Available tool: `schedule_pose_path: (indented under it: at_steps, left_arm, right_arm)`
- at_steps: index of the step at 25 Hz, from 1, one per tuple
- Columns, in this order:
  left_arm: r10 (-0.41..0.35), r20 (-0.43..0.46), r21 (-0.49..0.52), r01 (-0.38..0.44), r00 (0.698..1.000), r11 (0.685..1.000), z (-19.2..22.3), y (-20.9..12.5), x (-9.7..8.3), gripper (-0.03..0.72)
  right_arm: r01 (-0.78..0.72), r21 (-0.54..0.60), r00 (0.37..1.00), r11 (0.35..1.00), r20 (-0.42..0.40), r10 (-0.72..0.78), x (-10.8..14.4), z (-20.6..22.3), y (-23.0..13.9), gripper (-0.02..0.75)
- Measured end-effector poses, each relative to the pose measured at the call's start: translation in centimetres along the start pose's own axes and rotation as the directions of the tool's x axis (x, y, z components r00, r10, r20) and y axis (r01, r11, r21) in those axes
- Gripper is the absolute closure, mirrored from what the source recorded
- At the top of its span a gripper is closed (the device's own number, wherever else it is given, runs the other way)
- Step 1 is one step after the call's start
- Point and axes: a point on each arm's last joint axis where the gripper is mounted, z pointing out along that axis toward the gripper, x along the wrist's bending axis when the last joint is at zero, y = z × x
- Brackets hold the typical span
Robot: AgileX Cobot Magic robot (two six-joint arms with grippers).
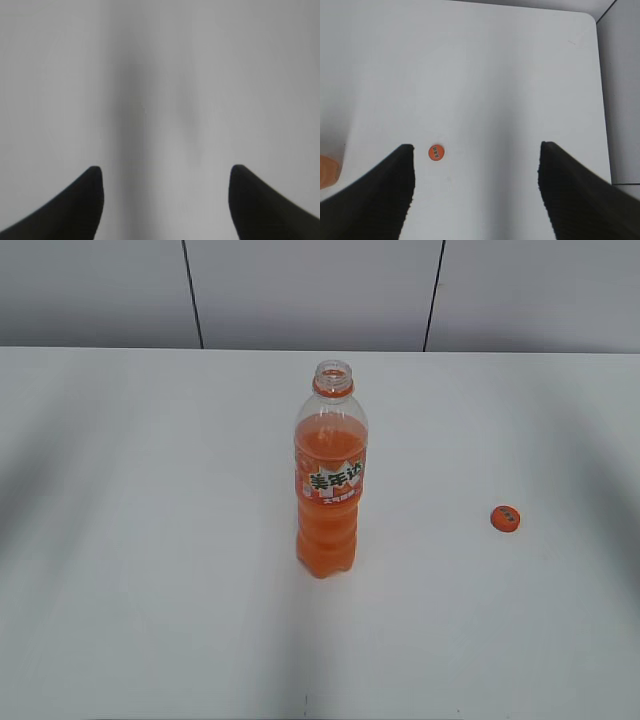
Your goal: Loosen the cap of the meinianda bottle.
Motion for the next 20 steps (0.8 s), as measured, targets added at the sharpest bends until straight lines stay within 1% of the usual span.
schedule_pose_path:
  at_steps: [4,7,10,13,20]
  left_arm:
    - [0.003,-0.002,0.015,-0.003,1.000,1.000,-0.8,-4.4,0.2,0.209]
    - [-0.003,0.006,-0.009,0.004,1.000,1.000,-1.8,-7.8,0.3,0.209]
    - [-0.010,0.010,-0.083,0.011,1.000,0.996,-2.9,-10.7,0.5,0.209]
    - [-0.019,0.019,-0.174,0.022,1.000,0.984,-4.2,-13.8,0.6,0.209]
    - [-0.036,0.073,-0.276,0.055,0.997,0.960,-4.4,-18.8,0.3,0.209]
  right_arm:
    - [-0.009,-0.057,1.000,0.998,-0.015,0.009,0.0,-2.3,-0.5,0.160]
    - [-0.023,-0.087,0.999,0.996,-0.047,0.019,0.2,-3.6,-1.1,0.160]
    - [-0.029,-0.089,0.998,0.996,-0.065,0.024,0.4,-4.3,-2.5,0.160]
    - [-0.030,-0.075,0.997,0.997,-0.068,0.024,0.4,-4.8,-4.6,0.160]
    - [-0.027,-0.040,0.997,0.999,-0.067,0.024,0.5,-5.3,-10.7,0.160]
